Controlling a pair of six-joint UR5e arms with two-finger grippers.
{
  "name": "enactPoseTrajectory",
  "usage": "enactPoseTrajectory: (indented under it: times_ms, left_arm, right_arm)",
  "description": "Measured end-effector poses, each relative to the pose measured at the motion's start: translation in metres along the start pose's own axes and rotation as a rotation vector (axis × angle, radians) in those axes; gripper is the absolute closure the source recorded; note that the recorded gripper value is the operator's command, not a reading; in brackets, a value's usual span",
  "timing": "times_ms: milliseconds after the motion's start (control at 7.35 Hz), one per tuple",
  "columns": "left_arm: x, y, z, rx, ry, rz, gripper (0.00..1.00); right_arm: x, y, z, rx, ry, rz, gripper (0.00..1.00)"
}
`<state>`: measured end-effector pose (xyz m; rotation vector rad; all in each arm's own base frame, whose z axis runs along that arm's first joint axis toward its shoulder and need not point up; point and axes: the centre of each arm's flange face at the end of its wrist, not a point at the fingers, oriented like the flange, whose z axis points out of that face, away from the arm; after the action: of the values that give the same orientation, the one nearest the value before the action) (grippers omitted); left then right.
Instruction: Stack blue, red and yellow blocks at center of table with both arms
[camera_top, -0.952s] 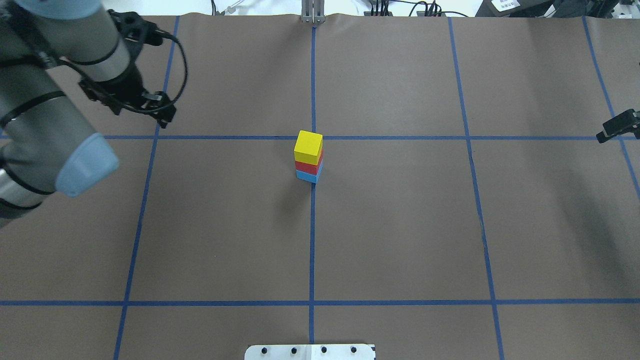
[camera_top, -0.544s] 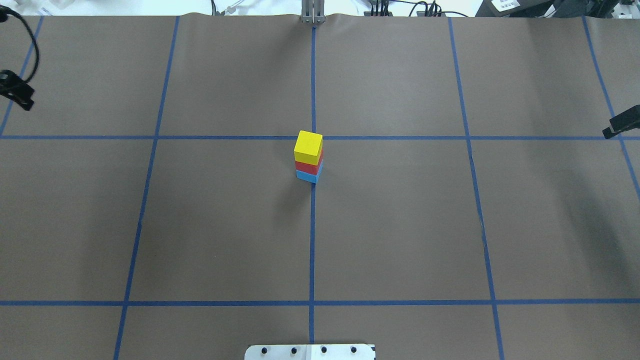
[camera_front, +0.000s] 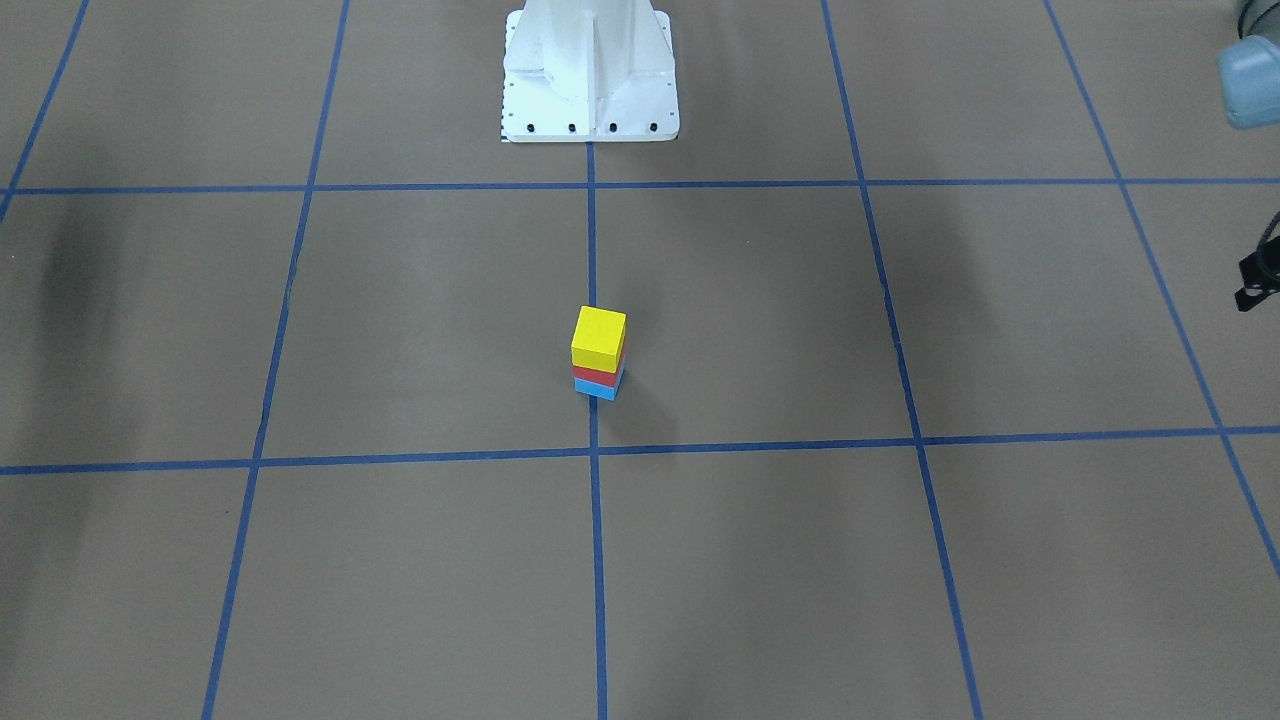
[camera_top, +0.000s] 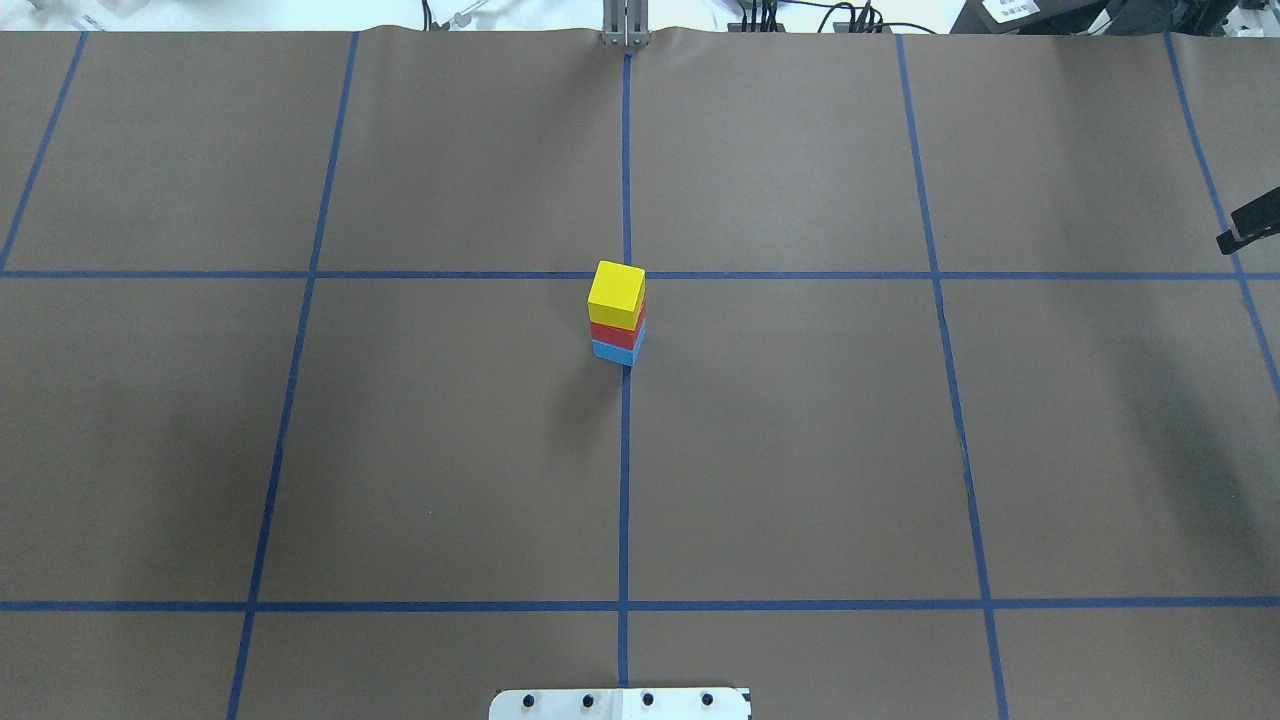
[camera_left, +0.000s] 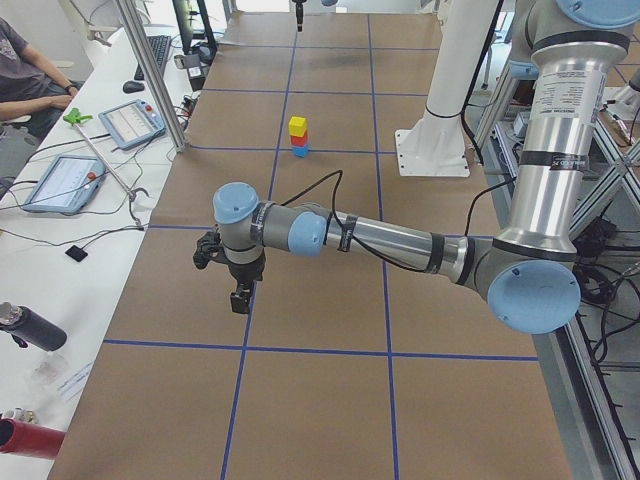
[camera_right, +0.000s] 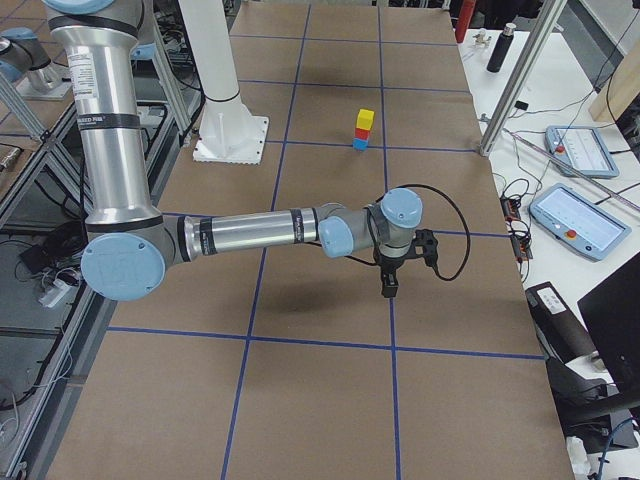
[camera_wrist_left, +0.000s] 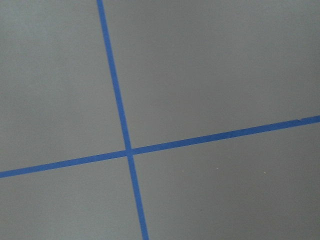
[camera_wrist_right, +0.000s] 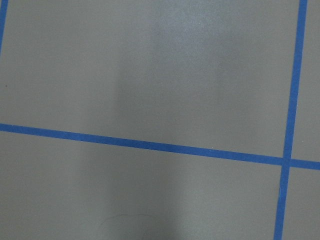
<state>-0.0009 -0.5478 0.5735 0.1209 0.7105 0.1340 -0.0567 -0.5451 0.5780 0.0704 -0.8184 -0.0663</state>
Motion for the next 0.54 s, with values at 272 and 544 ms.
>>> enactPoseTrajectory:
  times_ms: [272,544]
  left_arm:
    - [-0.008,0.010,0.009,-0.014,0.044,-0.015,0.00]
    - [-0.004,0.015,0.012,-0.027,0.114,-0.037,0.00]
  right_arm:
    - [0.008,0.002,-0.004,0.000,-0.001,0.011,0.00]
    - [0.012,-0.002,-0.014,0.019,0.004,0.015,0.00]
